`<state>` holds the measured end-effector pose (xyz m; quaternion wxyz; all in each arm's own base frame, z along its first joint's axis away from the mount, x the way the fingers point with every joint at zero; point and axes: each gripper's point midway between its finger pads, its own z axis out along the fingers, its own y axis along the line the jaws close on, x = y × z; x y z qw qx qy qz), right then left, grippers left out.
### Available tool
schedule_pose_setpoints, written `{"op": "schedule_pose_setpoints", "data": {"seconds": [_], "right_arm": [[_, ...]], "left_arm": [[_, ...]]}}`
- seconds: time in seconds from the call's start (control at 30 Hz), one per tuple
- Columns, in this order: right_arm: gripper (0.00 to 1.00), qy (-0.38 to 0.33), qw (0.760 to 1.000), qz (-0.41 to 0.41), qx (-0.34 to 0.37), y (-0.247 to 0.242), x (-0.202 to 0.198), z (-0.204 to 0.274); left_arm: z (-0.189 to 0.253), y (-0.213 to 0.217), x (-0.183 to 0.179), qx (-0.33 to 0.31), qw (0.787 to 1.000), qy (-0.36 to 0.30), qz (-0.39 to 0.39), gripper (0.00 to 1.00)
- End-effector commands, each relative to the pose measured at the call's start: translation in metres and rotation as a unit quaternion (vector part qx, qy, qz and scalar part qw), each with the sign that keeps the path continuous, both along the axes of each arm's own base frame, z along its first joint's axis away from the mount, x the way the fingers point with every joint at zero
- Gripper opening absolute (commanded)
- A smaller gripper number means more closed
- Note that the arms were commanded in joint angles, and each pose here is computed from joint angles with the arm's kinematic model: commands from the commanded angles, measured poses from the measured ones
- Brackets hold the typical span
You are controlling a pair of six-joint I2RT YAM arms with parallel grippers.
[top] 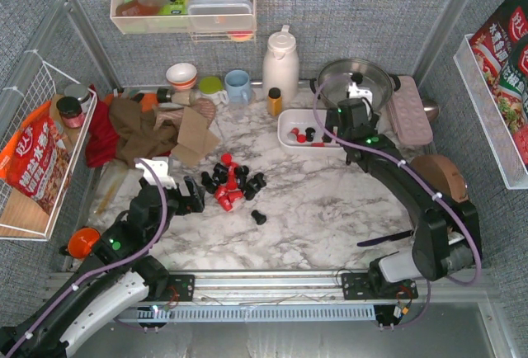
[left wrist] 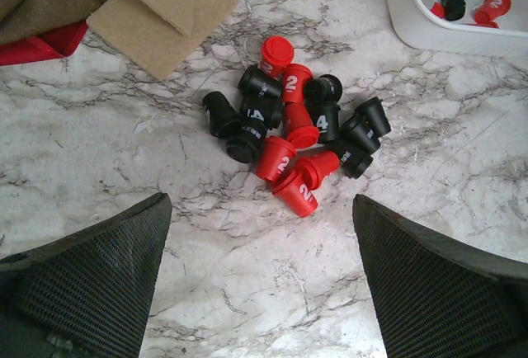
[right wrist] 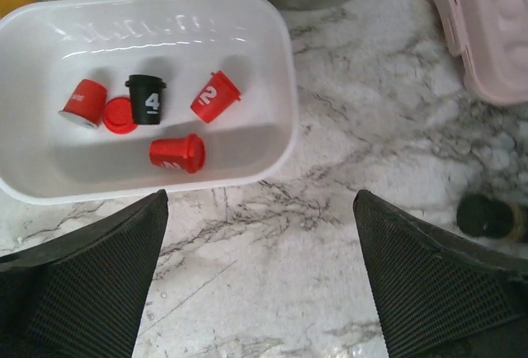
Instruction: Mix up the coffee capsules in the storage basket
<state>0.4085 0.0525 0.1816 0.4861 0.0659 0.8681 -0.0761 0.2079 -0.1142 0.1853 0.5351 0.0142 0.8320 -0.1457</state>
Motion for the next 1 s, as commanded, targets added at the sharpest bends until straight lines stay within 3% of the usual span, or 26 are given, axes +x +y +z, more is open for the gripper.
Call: {"op": "schedule_pose_setpoints", "data": {"seconds": [0.0,0.17,0.4,0.7,0.87,0.97], "right_arm": [[0.99,0.021,0.997,-0.055,0.045,-0.012,-0.023,-0.001],[0.99,0.020,0.995,0.024,0.098,0.018,-0.049,-0.006],[0.99,0.073,0.975,0.140,0.157,0.075,-0.090,-0.033],[0.98,0.134,0.939,0.310,0.073,0.163,-0.130,-0.059],[0.86,0.169,0.908,0.383,0.014,0.201,-0.142,-0.070],[0.79,0.192,0.890,0.413,-0.020,0.219,-0.149,-0.079]], "left_arm": [[0.003,-0.001,0.001,-0.005,1.000,-0.004,0.000,0.99],[0.004,-0.001,0.001,-0.008,1.000,-0.006,-0.001,0.99],[0.006,-0.002,0.000,-0.014,1.000,-0.010,-0.003,0.99],[0.024,-0.005,-0.006,-0.034,0.998,-0.050,-0.033,0.99],[0.048,0.009,-0.011,-0.080,0.990,-0.115,-0.013,0.99],[0.059,0.029,-0.012,-0.118,0.981,-0.152,0.038,0.99]]}}
